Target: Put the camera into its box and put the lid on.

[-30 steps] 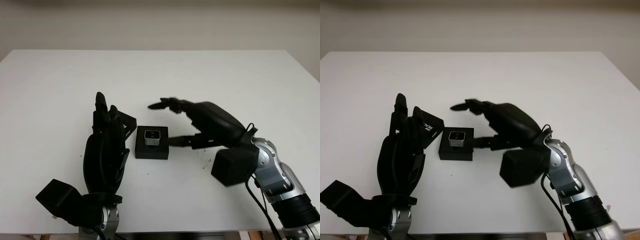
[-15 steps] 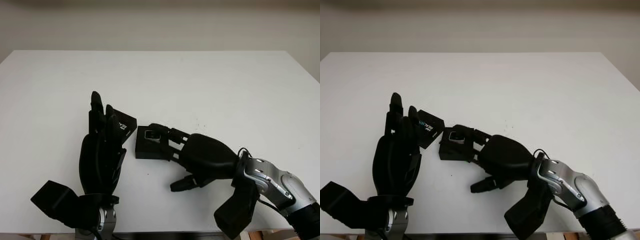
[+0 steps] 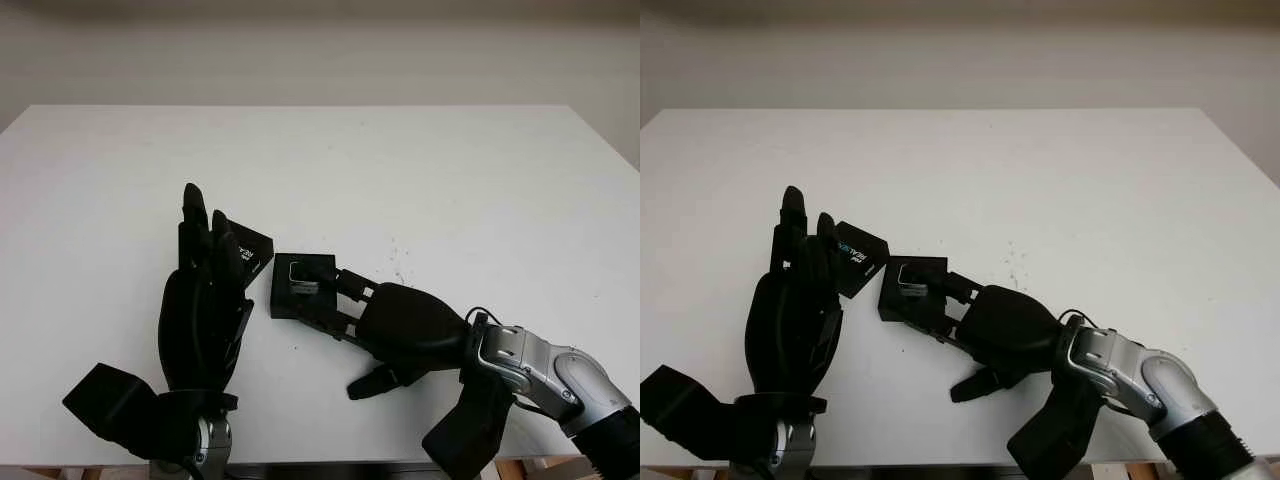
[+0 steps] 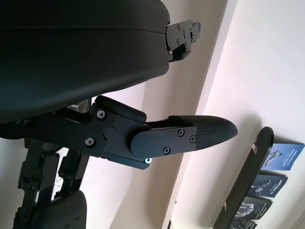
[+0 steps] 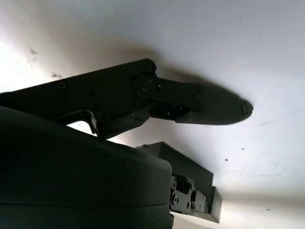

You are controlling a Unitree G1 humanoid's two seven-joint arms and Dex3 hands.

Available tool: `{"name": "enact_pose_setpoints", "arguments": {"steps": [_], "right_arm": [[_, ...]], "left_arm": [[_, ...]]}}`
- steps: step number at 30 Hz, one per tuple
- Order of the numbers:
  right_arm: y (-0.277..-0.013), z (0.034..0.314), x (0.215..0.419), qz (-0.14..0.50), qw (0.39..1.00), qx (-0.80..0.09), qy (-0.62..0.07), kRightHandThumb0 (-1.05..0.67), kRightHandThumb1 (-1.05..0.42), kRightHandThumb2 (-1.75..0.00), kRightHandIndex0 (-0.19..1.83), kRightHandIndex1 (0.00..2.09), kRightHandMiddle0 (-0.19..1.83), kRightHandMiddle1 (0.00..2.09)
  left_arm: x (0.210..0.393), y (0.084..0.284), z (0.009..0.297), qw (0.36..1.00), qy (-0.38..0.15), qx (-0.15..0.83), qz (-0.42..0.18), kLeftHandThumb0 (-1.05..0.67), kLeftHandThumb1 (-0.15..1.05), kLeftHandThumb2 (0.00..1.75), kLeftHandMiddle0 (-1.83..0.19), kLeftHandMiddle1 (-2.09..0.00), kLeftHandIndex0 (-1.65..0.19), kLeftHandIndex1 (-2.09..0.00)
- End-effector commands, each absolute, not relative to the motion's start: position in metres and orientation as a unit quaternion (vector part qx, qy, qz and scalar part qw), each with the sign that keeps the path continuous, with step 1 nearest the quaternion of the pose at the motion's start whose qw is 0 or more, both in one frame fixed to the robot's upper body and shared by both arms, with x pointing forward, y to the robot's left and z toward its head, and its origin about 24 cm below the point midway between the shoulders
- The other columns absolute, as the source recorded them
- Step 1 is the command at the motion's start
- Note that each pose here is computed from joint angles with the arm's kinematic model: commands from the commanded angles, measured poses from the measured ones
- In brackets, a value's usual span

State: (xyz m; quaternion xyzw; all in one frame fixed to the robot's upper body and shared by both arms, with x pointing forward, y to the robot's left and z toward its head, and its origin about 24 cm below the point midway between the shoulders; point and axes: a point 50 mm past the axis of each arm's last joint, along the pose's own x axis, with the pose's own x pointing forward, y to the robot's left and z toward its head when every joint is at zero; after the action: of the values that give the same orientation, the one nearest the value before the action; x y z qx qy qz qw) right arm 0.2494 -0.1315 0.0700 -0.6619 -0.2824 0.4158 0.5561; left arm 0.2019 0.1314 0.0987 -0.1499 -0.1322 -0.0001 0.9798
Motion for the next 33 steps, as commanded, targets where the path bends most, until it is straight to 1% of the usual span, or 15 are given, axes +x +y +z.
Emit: {"name": "enact_pose_setpoints", "arguments": {"steps": [1, 9, 16, 19, 20, 22, 23, 24, 26, 27, 28, 30, 32, 33], "right_arm": [[-0.134, 0.064, 0.246, 0.432, 0.553, -0.656, -0.278, -0.81, -1.05, -0.52, -0.19, 0.00, -0.19, 0.00], [-0.132, 0.064, 0.242, 0.469, 0.569, -0.620, -0.267, -0.79, -1.05, -0.49, -0.19, 0.00, -0.19, 0.00], [-0.129, 0.072, 0.248, 0.498, 0.566, -0.608, -0.251, -0.80, -1.05, -0.52, -0.14, 0.04, -0.19, 0.00], [-0.128, 0.076, 0.253, 0.494, 0.603, -0.576, -0.246, -0.79, -1.05, -0.52, -0.13, 0.05, -0.19, 0.00], [-0.128, 0.081, 0.257, 0.483, 0.625, -0.560, -0.251, -0.78, -1.05, -0.52, -0.14, 0.04, -0.19, 0.00], [-0.128, 0.094, 0.265, 0.452, 0.672, -0.522, -0.270, -0.76, -1.05, -0.56, -0.12, 0.06, -0.17, 0.02], [-0.128, 0.101, 0.270, 0.429, 0.702, -0.493, -0.283, -0.73, -1.05, -0.58, -0.08, 0.08, -0.11, 0.05], [-0.129, 0.108, 0.275, 0.404, 0.735, -0.460, -0.292, -0.71, -1.05, -0.55, -0.03, 0.10, -0.05, 0.08], [-0.131, 0.117, 0.281, 0.368, 0.777, -0.412, -0.300, -0.68, -1.05, -0.50, 0.03, 0.13, 0.01, 0.12], [-0.132, 0.122, 0.284, 0.344, 0.801, -0.385, -0.304, -0.66, -1.05, -0.47, 0.08, 0.16, 0.06, 0.17], [-0.134, 0.128, 0.288, 0.318, 0.825, -0.352, -0.306, -0.63, -1.05, -0.42, 0.14, 0.20, 0.01, 0.44], [-0.143, 0.143, 0.296, 0.258, 0.870, -0.293, -0.302, -0.60, -1.05, -0.36, 0.25, 0.28, -0.04, 0.83], [-0.152, 0.157, 0.303, 0.213, 0.898, -0.257, -0.286, -0.61, -1.05, -0.37, 0.30, 0.33, -0.01, 0.95], [-0.154, 0.161, 0.305, 0.203, 0.905, -0.249, -0.280, -0.62, -1.05, -0.39, 0.33, 0.36, 0.00, 1.00]], "left_arm": [[0.199, 0.130, 0.103, 0.977, -0.141, -0.161, 0.000, -0.74, 1.05, 0.48, 0.19, -0.03, 0.19, -0.03], [0.197, 0.129, 0.103, 0.978, -0.137, -0.160, 0.006, -0.75, 1.05, 0.48, 0.19, -0.04, 0.18, -0.03], [0.196, 0.128, 0.103, 0.977, -0.138, -0.161, 0.006, -0.74, 1.05, 0.48, 0.19, -0.04, 0.19, -0.03], [0.197, 0.128, 0.103, 0.977, -0.136, -0.162, 0.009, -0.74, 1.05, 0.48, 0.19, -0.04, 0.19, -0.03], [0.197, 0.128, 0.103, 0.977, -0.136, -0.162, 0.011, -0.75, 1.05, 0.48, 0.19, -0.04, 0.19, -0.03], [0.197, 0.129, 0.103, 0.977, -0.138, -0.160, 0.010, -0.75, 1.05, 0.48, 0.19, -0.04, 0.19, -0.03], [0.197, 0.130, 0.103, 0.977, -0.140, -0.159, 0.010, -0.74, 1.05, 0.49, 0.19, -0.04, 0.19, -0.03], [0.197, 0.132, 0.103, 0.977, -0.142, -0.157, 0.010, -0.74, 1.05, 0.49, 0.19, -0.04, 0.19, -0.03], [0.197, 0.134, 0.102, 0.977, -0.145, -0.156, 0.011, -0.74, 1.05, 0.49, 0.19, -0.05, 0.19, -0.03], [0.197, 0.135, 0.103, 0.977, -0.147, -0.158, 0.010, -0.73, 1.05, 0.49, 0.19, -0.05, 0.19, -0.03], [0.197, 0.136, 0.103, 0.976, -0.148, -0.157, 0.008, -0.73, 1.05, 0.49, 0.19, -0.04, 0.19, -0.03], [0.197, 0.140, 0.103, 0.977, -0.152, -0.152, 0.011, -0.72, 1.05, 0.49, 0.19, -0.04, 0.19, -0.02], [0.198, 0.145, 0.104, 0.975, -0.159, -0.154, 0.017, -0.72, 1.05, 0.47, 0.17, -0.05, 0.17, -0.03], [0.198, 0.147, 0.105, 0.974, -0.162, -0.157, 0.019, -0.70, 1.05, 0.44, 0.16, -0.05, 0.16, -0.04]]}}
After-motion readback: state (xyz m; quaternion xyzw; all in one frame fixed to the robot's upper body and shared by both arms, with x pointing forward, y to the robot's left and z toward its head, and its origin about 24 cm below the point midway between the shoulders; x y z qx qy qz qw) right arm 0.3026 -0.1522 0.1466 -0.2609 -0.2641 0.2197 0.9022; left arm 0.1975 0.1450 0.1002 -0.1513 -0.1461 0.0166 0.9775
